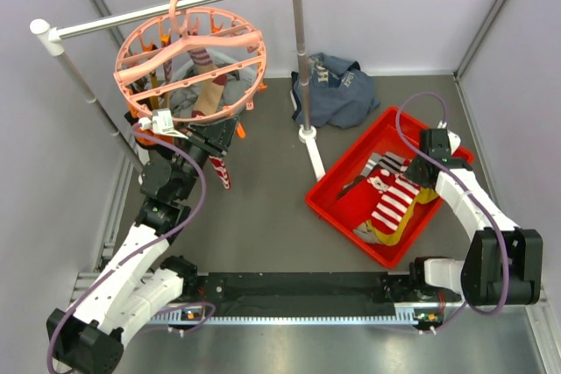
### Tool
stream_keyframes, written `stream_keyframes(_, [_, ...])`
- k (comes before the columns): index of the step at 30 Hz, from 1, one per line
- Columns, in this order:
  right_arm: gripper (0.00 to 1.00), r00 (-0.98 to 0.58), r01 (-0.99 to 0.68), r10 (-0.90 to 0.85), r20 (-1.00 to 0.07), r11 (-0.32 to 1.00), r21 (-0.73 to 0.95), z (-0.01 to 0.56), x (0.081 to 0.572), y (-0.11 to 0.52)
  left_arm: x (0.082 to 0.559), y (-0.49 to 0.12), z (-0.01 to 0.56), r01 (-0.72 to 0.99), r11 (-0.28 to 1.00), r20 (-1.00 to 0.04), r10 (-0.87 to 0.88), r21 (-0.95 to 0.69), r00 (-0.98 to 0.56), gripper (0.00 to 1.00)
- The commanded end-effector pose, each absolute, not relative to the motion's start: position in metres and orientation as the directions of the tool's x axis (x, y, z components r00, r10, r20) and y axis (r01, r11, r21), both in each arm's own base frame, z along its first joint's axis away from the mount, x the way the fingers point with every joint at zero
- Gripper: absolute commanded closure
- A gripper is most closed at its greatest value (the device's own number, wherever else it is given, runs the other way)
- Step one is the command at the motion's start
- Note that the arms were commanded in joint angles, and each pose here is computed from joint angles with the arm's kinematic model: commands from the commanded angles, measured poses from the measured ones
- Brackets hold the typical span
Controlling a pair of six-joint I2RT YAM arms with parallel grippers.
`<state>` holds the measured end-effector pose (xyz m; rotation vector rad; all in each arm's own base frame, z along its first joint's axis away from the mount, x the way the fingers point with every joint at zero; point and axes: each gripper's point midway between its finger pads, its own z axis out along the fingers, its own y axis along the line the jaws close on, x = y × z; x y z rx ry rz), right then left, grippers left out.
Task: Clip the socks to the hanger
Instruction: Pick up the sock from the bin.
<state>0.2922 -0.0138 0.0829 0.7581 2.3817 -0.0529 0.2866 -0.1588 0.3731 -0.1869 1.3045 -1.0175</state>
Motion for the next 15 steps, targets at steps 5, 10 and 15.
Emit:
stream_keyframes(5, [0.82,-0.653,0.442,0.480,-0.586,0.870,0.219,0.089,0.307,0.000,0.282,-0.154,0.395,0.533,0.584,-0.704,-0.709,-0.612,-0.032,0.79])
stream_keyframes(10, [0.91,-0.661,0.434,0.459,-0.593,0.879,0.197,0.091,0.305,-0.002,0.283,-0.153,0.393,0.526,0.588,-0.705,-0.708,-0.614,-0.032,0.79])
stream_keyframes(15, [0.75,-0.651,0.501,0.461,-0.603,0.858,0.115,0.083,0.311,-0.019,0.283,-0.154,0.394,0.526,0.588,-0.706,-0.707,-0.614,-0.033,0.79])
